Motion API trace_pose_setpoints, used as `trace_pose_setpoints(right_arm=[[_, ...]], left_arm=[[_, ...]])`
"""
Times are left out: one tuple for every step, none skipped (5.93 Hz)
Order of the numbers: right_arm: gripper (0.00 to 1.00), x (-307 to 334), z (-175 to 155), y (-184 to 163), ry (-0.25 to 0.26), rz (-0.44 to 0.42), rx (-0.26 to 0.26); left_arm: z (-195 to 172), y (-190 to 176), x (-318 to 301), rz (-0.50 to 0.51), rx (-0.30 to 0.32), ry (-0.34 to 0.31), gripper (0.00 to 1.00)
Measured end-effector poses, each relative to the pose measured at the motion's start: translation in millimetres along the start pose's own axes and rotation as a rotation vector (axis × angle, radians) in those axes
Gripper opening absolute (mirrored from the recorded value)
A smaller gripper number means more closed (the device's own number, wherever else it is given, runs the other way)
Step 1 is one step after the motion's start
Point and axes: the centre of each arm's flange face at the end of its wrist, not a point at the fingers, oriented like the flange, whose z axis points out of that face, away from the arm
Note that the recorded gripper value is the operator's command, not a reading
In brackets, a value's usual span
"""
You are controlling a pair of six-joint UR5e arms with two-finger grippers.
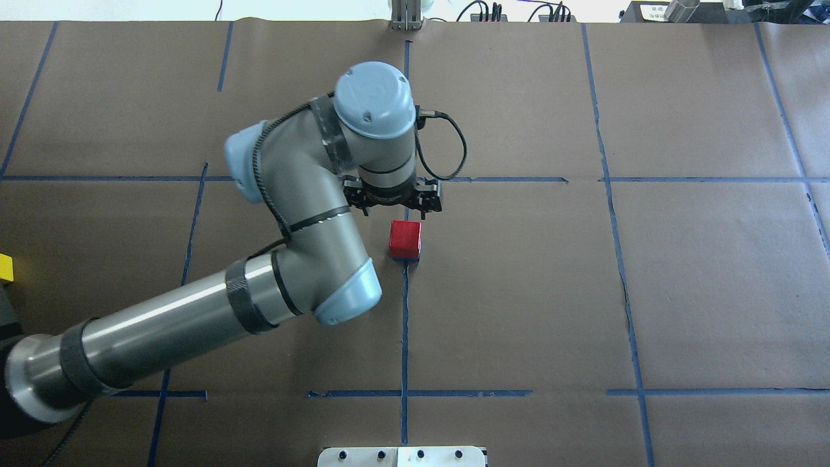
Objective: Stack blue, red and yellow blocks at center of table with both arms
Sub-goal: 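Move the left arm back toward the yellow cube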
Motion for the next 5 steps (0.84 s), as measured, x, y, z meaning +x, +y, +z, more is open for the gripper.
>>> trace_pose_setpoints(right_arm=[[1.00,0.0,0.0,-0.1,0.000,0.000,0.000],[1.00,0.0,-0.1,-0.1,0.000,0.000,0.000],[1.00,0.0,-0.1,-0.1,0.000,0.000,0.000],[1.00,0.0,-0.1,-0.1,0.000,0.000,0.000],[1.00,-0.1,-0.1,-0.1,0.000,0.000,0.000]], left_arm=[[-16.0,-1.6,-68.6,0.031,-0.012,0.019,1.00],[-31.9,9.8,-150.9,0.060,-0.004,0.013,1.00],[-44.7,25.6,-235.2,0.044,0.009,-0.020,1.00],[-51.9,43.3,-319.1,0.007,0.010,-0.073,1.00],[-53.4,63.5,-400.3,-0.029,-0.001,-0.133,1.00]])
